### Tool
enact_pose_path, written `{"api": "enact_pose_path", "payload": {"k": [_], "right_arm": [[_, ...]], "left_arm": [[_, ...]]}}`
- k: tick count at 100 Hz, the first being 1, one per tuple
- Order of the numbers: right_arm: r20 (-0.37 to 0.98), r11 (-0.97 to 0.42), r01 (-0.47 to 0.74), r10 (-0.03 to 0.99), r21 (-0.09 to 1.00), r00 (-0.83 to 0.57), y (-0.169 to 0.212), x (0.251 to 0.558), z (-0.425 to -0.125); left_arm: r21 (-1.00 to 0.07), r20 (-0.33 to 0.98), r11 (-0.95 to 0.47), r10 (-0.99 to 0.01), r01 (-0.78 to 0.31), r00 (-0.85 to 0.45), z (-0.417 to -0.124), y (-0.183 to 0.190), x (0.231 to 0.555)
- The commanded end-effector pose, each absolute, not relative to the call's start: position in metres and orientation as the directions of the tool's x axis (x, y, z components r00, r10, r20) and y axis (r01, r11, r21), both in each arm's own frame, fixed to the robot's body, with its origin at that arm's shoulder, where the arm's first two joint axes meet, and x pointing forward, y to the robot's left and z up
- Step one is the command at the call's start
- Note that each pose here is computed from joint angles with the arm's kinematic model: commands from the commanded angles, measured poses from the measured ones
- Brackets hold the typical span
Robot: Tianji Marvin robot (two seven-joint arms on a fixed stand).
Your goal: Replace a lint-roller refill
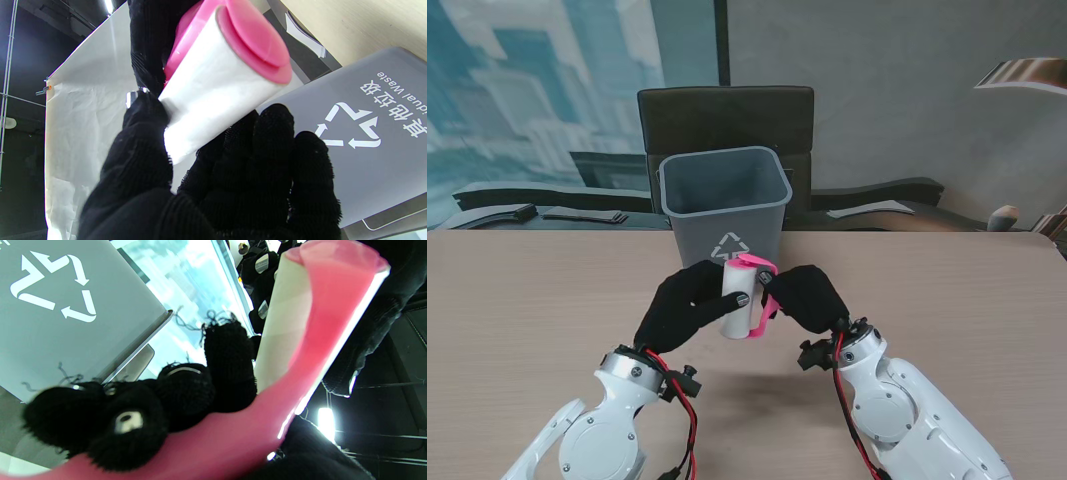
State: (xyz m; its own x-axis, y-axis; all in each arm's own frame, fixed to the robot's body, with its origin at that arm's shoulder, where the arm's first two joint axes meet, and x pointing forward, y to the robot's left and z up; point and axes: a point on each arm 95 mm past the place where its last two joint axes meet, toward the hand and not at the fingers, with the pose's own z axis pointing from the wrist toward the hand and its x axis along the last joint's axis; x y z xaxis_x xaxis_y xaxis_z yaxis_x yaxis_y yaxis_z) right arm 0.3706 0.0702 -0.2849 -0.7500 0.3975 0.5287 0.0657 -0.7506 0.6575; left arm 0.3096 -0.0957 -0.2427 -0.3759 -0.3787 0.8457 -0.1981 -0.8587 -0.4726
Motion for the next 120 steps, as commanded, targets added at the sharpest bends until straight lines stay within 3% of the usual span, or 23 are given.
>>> {"api": "enact_pose_path", "payload": {"k": [1,63,93,120], "right_arm": [[0.529,-0.749,0.077,0.387,0.658,-0.755,0.074,0.368,-0.284],[0.5,-0.714,0.053,0.433,0.698,-0.75,0.068,0.37,-0.284],[0.502,-0.712,0.042,0.45,0.701,-0.739,0.061,0.37,-0.282],[0.494,-0.722,-0.001,0.475,0.692,-0.728,0.054,0.368,-0.275]], "left_arm": [[-0.471,0.848,-0.858,-0.376,-0.205,-0.374,-0.242,-0.096,0.309],[-0.538,0.796,-0.83,-0.441,-0.15,-0.416,-0.243,-0.088,0.314],[-0.643,0.668,-0.764,-0.524,-0.056,-0.529,-0.246,-0.077,0.321],[-0.744,0.476,-0.665,-0.596,0.065,-0.647,-0.254,-0.068,0.329]]}}
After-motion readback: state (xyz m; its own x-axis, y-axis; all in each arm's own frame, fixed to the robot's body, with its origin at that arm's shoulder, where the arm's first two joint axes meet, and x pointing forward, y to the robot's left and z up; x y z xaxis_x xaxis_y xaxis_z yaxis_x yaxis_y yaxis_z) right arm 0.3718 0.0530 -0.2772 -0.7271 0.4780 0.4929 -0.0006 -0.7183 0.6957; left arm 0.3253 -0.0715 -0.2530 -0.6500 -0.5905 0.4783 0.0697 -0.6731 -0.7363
